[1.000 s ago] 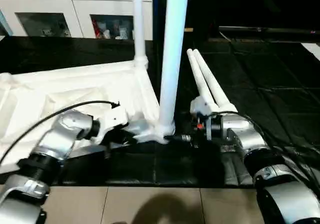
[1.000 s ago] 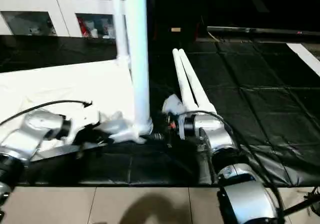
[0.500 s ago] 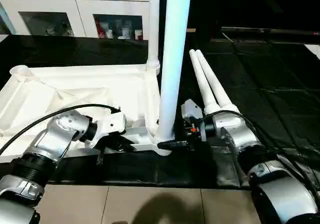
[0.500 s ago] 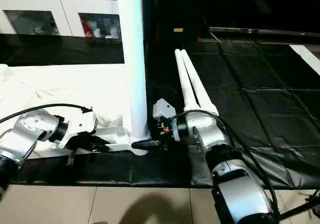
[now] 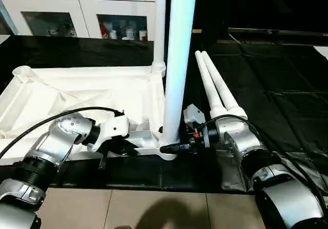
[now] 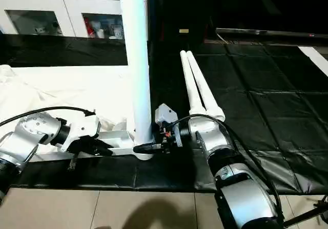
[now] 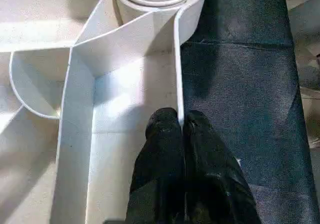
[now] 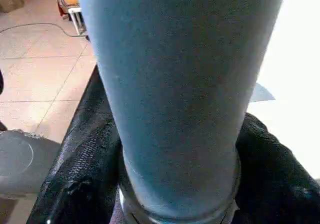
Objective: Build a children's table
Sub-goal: Rotate leg to tighten
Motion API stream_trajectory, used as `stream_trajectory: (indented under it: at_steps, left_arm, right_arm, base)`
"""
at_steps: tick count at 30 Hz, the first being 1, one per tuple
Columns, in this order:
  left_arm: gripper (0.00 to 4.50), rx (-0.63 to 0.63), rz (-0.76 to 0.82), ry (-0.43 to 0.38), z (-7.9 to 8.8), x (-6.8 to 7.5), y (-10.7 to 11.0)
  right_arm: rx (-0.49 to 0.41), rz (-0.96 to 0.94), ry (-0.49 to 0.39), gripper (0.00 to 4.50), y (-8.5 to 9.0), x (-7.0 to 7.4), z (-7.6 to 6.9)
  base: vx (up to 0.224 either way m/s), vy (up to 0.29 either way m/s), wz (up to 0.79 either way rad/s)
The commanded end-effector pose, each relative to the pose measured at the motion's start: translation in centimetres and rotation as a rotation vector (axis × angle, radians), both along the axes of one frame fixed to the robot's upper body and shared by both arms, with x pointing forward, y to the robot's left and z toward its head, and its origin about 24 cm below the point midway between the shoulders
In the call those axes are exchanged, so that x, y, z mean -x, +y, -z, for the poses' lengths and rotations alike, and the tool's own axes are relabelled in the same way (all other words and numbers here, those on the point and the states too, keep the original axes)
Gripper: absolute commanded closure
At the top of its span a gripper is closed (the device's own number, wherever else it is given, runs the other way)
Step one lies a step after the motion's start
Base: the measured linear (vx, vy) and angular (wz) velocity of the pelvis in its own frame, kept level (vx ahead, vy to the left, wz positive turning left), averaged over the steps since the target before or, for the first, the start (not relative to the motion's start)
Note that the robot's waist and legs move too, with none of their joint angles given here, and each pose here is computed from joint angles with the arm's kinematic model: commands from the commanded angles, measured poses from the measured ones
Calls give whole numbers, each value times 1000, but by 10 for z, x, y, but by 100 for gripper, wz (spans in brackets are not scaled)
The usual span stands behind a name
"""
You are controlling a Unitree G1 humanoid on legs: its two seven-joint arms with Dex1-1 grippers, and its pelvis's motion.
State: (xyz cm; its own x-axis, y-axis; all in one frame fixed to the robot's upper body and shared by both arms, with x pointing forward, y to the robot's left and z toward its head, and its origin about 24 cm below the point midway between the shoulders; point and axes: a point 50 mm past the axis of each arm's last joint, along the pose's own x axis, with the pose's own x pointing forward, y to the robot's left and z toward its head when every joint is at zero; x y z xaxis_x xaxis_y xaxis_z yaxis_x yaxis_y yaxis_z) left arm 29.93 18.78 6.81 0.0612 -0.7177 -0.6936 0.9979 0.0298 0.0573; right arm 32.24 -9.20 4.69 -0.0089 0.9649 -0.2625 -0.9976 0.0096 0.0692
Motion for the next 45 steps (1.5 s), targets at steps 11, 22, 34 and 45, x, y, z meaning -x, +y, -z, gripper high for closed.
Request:
stream_trajectory:
  at_steps: [11, 22, 34, 45]
  left_arm:
    - [450, 3, -9, 53, 8, 3, -5]
    - [450, 173, -548, -107, -2, -45, -40]
    - [450, 175, -675, -171, -7, -52, -63]
    - [450, 126, -346, -93, 5, -18, -33]
  right_arm:
    - [-21, -16, 28, 177, 7, 3, 3]
    - [-112, 589, 269, 178, 56, -5, 30]
    - [-135, 671, 285, 108, 88, -4, 24]
    - [-147, 553, 98, 19, 23, -13, 16]
  base:
    - [0, 0, 0]
    - [0, 0, 0]
    - [0, 0, 0]
    - [0, 0, 0]
